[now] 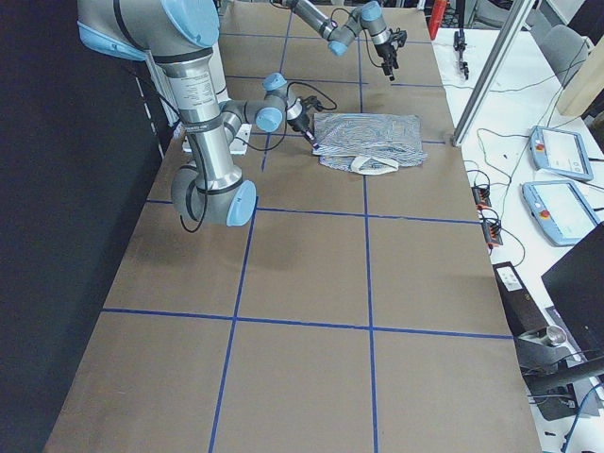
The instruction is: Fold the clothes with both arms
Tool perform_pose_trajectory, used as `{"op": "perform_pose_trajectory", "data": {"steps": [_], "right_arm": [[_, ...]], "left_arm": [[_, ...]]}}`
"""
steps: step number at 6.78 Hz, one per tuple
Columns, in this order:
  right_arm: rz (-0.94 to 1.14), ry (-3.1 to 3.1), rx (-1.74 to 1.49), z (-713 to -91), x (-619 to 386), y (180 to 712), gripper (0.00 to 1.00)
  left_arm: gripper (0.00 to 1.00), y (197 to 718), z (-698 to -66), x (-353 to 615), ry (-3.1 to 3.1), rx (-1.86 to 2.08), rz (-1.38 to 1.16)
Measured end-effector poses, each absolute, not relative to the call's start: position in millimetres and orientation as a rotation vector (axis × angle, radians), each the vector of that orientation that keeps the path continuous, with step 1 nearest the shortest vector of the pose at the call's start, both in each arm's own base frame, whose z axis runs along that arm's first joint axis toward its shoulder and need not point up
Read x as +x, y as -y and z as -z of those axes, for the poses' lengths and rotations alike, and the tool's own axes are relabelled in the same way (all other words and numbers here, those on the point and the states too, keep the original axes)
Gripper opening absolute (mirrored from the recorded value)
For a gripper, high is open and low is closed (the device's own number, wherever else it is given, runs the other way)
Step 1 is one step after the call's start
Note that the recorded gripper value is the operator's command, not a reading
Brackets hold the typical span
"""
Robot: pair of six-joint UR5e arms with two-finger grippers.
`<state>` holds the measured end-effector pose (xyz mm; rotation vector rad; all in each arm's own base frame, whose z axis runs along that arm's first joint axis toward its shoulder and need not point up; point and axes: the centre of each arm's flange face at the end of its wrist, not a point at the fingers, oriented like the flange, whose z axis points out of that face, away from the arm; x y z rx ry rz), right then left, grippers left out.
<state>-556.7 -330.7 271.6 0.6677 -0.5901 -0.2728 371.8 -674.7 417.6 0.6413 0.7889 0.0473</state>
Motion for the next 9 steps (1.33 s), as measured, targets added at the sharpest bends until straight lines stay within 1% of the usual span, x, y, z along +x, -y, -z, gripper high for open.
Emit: {"op": "perform_pose_trajectory", "data": {"steps": [1, 3, 4, 5, 6, 8, 9], "right_arm": [[0.268, 0.589, 0.665, -280, -543, 328, 0.00], [0.203, 0.576, 0.620, -317, -523, 319, 0.00], [0.163, 0.580, 0.594, -327, -522, 313, 0.77], [0.136, 0.588, 0.575, -332, -523, 307, 1.00], [0.119, 0.603, 0.566, -330, -523, 303, 1.00], [0.109, 0.658, 0.561, -306, -511, 304, 1.00], [0.098, 0.680, 0.546, -296, -501, 318, 1.00]], "left_arm": [[1.00, 674, -418, 373, -0.790, 0.640, -0.049], [1.00, 673, -418, 375, -0.791, 0.639, -0.051], [1.00, 673, -418, 375, -0.791, 0.639, -0.052], [1.00, 673, -418, 376, -0.791, 0.639, -0.052], [1.00, 672, -418, 376, -0.791, 0.639, -0.053], [1.00, 672, -418, 376, -0.791, 0.639, -0.053], [1.00, 672, -418, 376, -0.791, 0.639, -0.053]]}}
